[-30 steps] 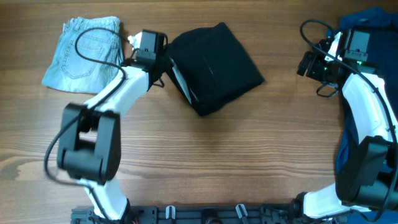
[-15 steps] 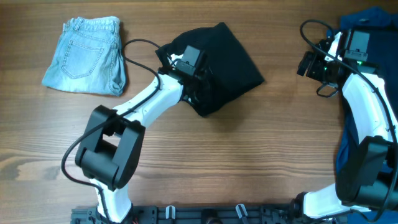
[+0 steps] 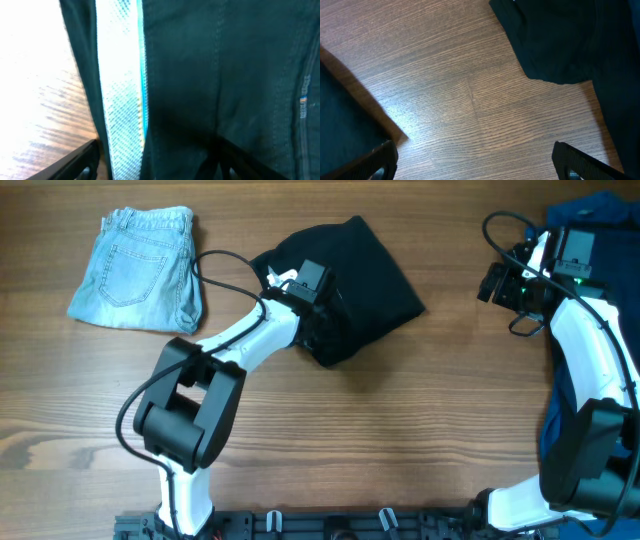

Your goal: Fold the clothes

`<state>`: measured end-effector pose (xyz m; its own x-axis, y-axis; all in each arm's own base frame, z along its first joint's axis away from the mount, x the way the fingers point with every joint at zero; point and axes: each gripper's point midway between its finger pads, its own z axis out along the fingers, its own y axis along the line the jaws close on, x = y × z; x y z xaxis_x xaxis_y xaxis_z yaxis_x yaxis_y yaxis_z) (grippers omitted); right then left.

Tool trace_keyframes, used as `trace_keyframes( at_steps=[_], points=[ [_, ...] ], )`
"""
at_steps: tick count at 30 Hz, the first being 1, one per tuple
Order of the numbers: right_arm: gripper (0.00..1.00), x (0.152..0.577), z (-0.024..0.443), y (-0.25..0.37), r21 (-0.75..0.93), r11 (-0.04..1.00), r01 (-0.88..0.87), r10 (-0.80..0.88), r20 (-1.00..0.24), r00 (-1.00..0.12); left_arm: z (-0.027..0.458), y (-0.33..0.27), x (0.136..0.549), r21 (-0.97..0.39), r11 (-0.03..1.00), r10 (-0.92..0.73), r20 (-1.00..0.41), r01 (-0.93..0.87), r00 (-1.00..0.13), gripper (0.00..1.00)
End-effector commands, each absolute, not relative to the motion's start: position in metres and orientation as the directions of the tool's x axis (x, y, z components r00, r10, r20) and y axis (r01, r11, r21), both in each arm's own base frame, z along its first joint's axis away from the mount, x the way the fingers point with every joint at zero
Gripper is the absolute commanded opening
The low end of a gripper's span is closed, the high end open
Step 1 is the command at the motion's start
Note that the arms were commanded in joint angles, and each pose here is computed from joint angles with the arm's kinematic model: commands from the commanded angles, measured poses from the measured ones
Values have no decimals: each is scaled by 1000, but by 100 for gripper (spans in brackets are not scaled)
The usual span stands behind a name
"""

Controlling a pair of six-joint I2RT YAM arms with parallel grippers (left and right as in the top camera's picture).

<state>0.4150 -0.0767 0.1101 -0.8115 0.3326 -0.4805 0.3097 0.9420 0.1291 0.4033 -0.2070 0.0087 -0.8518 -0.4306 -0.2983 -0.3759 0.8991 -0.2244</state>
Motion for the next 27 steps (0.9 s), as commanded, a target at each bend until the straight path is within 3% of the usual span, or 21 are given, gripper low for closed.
trace_keyframes(
  at_steps=[1,4,6,10,11,12,15,18,21,23,26,27],
  points=[
    [100,414,104,-77,128,941,313,336,-467,-818,-7,-199,396,-167,901,-432,-288,-400,-855,78],
    [99,414,104,-77,128,941,313,336,-467,-818,-12,-197,394,-153,903,-430,-278,-402,-859,79],
    [100,414,104,-77,128,941,313,335,-467,-818,-20,-199,397,-157,902,-430,-280,-401,-858,64],
    [99,414,104,-77,128,941,313,336,-467,-818,-39,-197,393,-126,905,-425,-260,-406,-867,64],
    [100,414,104,-77,128,941,313,336,-467,-818,-42,-197,392,-122,906,-424,-257,-406,-868,60],
    [100,414,104,-77,128,941,313,336,-467,-818,-43,-196,391,-119,906,-424,-255,-407,-869,54],
    [100,414,104,-77,128,941,313,336,-467,-818,-42,-198,395,-133,905,-426,-264,-405,-865,23],
    [100,414,104,-77,128,941,313,336,-467,-818,-42,-198,395,-133,905,-426,-264,-405,-865,4],
    [99,414,104,-77,128,941,313,336,-467,-818,-41,-198,396,-130,912,-411,-269,-390,-871,4],
    [100,414,104,-77,128,941,313,336,-467,-818,-30,-201,408,-120,960,-277,-333,-251,-901,4],
    [100,414,104,-77,128,941,313,336,-468,-818,14,-185,439,64,997,-6,-505,-44,-863,4],
    [100,414,104,-77,128,941,313,336,-467,-818,26,-181,446,95,995,14,-537,-44,-843,4]
  ],
)
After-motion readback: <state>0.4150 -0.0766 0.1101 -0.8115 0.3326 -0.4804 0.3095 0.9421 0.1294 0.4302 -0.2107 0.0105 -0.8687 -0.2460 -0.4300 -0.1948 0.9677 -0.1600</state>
